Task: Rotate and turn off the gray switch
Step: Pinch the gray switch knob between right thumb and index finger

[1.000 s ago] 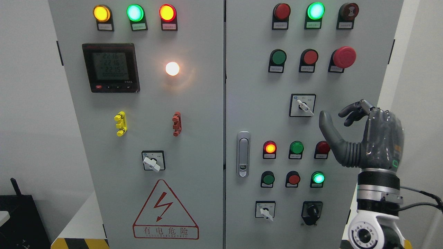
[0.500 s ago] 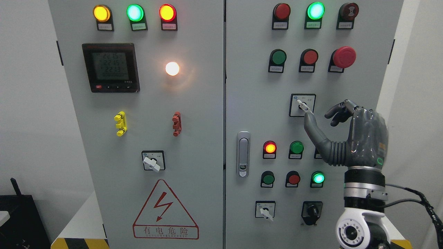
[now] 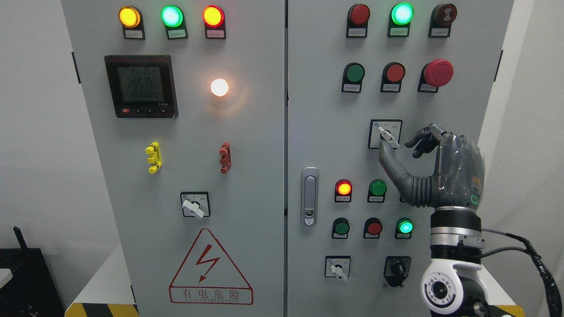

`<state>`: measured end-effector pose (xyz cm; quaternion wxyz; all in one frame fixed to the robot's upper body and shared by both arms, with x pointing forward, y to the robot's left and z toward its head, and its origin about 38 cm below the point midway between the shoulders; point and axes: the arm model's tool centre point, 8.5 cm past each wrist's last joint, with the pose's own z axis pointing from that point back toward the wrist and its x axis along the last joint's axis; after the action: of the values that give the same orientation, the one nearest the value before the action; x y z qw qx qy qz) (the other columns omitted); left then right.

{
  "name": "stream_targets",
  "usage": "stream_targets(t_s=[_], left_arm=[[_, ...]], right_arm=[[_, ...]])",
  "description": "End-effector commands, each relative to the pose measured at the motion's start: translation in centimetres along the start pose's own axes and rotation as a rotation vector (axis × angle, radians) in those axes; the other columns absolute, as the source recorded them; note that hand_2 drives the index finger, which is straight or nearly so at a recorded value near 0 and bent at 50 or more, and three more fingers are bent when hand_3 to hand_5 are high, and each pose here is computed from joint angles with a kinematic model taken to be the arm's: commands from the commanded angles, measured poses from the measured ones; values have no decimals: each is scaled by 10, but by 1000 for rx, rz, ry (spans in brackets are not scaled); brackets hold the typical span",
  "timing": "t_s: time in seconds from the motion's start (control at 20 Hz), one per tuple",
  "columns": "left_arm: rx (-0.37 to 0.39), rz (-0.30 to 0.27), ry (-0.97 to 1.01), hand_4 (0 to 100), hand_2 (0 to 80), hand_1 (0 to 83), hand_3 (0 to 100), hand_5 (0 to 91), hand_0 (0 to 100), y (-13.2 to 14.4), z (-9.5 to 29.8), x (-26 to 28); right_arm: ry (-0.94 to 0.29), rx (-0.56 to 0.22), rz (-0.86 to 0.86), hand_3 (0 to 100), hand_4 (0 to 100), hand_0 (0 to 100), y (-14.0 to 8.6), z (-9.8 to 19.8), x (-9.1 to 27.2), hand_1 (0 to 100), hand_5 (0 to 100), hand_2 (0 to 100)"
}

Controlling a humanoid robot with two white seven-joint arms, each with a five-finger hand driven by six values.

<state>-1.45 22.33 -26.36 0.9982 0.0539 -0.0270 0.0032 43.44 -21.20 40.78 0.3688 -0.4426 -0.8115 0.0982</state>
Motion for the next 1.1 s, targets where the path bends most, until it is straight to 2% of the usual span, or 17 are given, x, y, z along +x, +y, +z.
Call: stream_targets(t_s=[0.0, 1.05], left_arm=[[1, 22, 26, 0, 0, 389, 0, 0, 120, 0, 1, -8], [1, 22, 26, 0, 0, 389, 0, 0, 120, 0, 1, -8]], right_arm=[[12, 10, 10, 770, 719, 117, 4, -2, -5, 385, 963, 552], [12, 10, 19, 755, 712, 143, 6, -12, -3, 400, 948, 558]])
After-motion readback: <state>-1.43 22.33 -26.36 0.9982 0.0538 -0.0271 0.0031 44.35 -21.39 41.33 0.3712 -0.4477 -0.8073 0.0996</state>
